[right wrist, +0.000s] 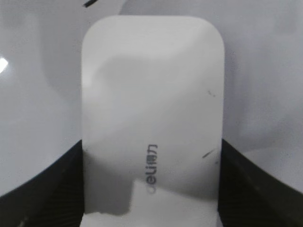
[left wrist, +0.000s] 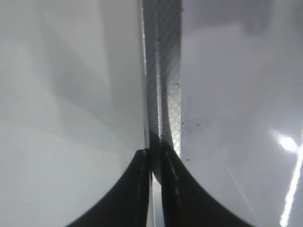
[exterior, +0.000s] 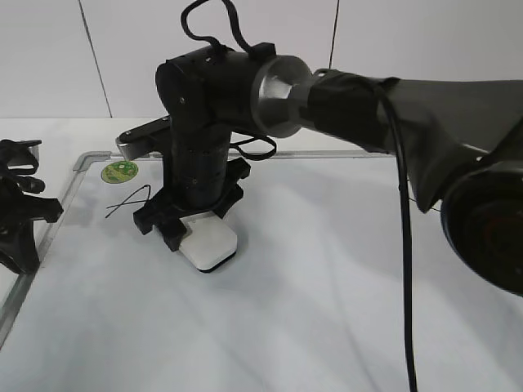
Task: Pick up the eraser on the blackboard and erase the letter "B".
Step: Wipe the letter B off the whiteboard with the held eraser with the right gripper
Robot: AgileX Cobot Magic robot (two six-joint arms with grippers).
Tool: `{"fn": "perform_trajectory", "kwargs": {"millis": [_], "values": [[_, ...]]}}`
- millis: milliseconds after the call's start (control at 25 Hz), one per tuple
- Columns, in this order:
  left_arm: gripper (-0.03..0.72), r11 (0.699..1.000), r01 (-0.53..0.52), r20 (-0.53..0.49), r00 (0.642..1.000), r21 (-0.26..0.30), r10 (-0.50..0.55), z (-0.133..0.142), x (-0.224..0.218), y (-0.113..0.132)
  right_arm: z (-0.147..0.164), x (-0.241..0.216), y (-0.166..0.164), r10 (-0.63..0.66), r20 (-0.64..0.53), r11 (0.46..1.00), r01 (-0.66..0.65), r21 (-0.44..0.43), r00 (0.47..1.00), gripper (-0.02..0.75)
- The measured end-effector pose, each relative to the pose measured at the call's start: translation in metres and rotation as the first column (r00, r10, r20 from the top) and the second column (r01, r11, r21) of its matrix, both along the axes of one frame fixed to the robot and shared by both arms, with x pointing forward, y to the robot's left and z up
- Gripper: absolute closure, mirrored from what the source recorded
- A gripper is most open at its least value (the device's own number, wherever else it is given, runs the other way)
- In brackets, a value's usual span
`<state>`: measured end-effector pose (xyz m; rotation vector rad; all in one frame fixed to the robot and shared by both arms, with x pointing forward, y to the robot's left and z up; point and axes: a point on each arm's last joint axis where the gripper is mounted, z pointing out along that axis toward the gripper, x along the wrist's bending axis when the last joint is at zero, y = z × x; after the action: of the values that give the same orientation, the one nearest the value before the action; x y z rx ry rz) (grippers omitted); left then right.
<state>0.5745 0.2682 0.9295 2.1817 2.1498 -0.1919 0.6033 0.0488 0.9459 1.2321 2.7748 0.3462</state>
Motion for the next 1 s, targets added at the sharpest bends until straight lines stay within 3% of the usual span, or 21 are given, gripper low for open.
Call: {"fn": "perform_trajectory", "kwargs": {"millis": [560,1000], "values": [[0.641,1.0,0.003,0.004,1.0,0.004,-0.003,0.0,0.0,0.0,-0.009,0.009,-0.007,-0.06,-0.029,0.998,0.06,-0.003,0.998,0.175],[0.641,1.0,0.002,0.01,1.0,0.004,-0.002,0.0,0.001,0.0,-0.009,0.046,-0.052,-0.224,-0.035,0.975,0.224,0.007,0.974,0.175]]}}
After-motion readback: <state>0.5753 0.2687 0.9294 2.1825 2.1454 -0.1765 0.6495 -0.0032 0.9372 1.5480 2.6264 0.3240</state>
